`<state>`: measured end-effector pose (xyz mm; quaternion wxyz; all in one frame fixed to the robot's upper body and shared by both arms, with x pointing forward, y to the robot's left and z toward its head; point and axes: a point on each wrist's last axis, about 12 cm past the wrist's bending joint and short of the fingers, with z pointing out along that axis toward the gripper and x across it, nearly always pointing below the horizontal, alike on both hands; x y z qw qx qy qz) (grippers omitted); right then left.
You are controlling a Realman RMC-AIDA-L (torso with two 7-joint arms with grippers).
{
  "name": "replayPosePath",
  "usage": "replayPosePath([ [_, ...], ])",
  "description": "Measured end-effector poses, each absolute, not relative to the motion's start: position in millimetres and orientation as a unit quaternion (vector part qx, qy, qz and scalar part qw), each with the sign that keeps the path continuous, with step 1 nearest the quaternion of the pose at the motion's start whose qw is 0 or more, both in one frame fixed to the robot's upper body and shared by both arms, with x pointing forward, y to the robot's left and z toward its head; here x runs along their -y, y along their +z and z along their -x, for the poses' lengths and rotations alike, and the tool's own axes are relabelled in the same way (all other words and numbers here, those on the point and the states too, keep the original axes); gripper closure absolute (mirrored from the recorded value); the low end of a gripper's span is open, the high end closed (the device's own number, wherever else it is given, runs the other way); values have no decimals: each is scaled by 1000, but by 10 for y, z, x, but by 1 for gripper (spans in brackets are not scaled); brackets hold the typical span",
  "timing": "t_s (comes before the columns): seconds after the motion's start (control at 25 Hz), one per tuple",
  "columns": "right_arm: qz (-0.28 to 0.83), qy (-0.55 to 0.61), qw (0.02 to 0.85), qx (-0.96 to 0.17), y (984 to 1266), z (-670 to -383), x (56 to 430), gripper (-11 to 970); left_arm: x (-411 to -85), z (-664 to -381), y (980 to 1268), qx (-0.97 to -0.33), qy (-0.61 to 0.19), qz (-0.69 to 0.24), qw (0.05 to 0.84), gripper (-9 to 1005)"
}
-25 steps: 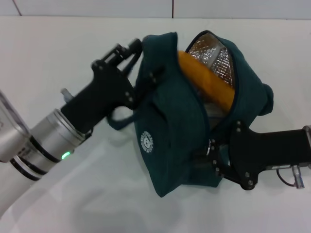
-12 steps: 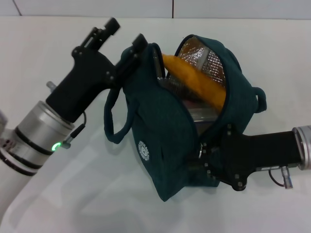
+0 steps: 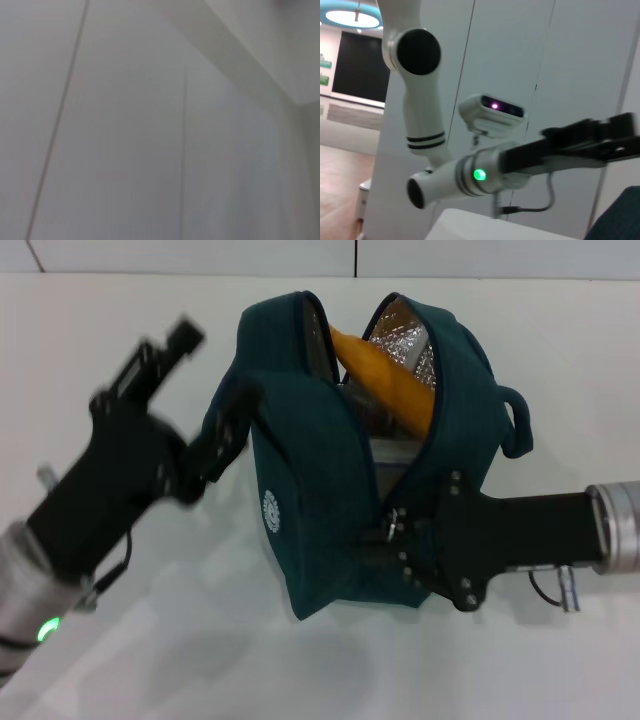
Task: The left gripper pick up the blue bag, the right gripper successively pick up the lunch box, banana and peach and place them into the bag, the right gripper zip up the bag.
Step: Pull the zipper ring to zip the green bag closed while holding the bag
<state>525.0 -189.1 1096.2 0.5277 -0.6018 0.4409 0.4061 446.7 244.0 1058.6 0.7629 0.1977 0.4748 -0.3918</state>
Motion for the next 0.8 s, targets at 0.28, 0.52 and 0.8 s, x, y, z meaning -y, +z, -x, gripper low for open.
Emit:
replayPosePath([
  [0.28, 587, 388, 549, -450, 11004, -5388, 1780, 920, -2527, -3990, 10326, -530, -398, -215, 717, 242],
  [0.52, 594, 390, 549, -441, 11036, -5418, 1698, 920, -2444, -3826, 10154, -575, -410, -240, 666, 246],
  [0.8, 596, 395, 549, -432, 11049, -5410, 1642, 921, -2357, -3992, 10064, -618, -394, -221, 644, 291],
])
